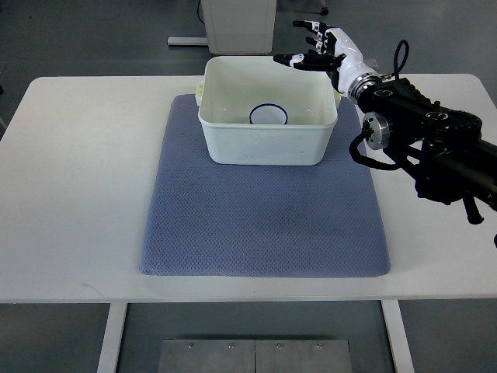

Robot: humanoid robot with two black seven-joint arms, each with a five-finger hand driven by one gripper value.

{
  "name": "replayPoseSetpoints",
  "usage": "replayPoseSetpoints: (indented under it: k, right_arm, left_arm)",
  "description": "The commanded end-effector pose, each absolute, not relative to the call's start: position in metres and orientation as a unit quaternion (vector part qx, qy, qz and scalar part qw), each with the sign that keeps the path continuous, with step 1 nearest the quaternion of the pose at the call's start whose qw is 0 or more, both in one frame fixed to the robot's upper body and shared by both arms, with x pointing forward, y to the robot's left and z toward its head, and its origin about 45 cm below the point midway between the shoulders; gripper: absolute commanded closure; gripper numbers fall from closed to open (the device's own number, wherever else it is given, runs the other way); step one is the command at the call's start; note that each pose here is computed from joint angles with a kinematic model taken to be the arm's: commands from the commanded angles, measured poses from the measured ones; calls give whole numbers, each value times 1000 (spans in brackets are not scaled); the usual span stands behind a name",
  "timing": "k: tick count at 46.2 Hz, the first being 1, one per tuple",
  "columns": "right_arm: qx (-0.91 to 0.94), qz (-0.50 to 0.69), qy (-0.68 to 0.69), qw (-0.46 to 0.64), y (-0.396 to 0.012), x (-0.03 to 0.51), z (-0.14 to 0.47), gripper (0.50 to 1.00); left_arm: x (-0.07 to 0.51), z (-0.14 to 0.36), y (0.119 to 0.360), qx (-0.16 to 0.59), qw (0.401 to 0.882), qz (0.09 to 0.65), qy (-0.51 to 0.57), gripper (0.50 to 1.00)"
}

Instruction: Place cup in box with right hand

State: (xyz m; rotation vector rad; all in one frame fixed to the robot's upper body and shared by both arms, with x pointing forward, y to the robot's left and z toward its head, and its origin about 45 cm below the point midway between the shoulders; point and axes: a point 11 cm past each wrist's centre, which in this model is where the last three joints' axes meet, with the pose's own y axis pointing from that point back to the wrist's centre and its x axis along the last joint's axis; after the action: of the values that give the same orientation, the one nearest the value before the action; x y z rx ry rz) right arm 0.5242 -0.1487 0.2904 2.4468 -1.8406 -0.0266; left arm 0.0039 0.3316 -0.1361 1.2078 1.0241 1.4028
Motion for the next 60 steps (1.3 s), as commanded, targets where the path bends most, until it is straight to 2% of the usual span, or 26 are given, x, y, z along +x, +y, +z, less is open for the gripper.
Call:
replayPoseSetpoints:
  k: [1, 23, 39, 47, 60]
  right_arm:
    - [791, -9, -610, 36, -161, 527, 294, 500]
    - [752, -11, -658, 37, -230, 529, 285, 500]
    - [698, -74, -712, 17, -317, 509, 247, 500]
    - [692, -103, -715, -2, -334, 500, 232, 500]
    - [686, -133, -715, -7, -337, 489, 211, 500]
  left_arm:
    - [4, -136, 332, 497, 491, 578, 422, 500]
    - [4, -136, 332, 497, 491, 578, 422, 500]
    - [4, -136, 332, 497, 491, 578, 422, 500]
    - [4, -136, 332, 497, 491, 578, 422, 500]
    - [4, -136, 332, 497, 491, 578, 422, 500]
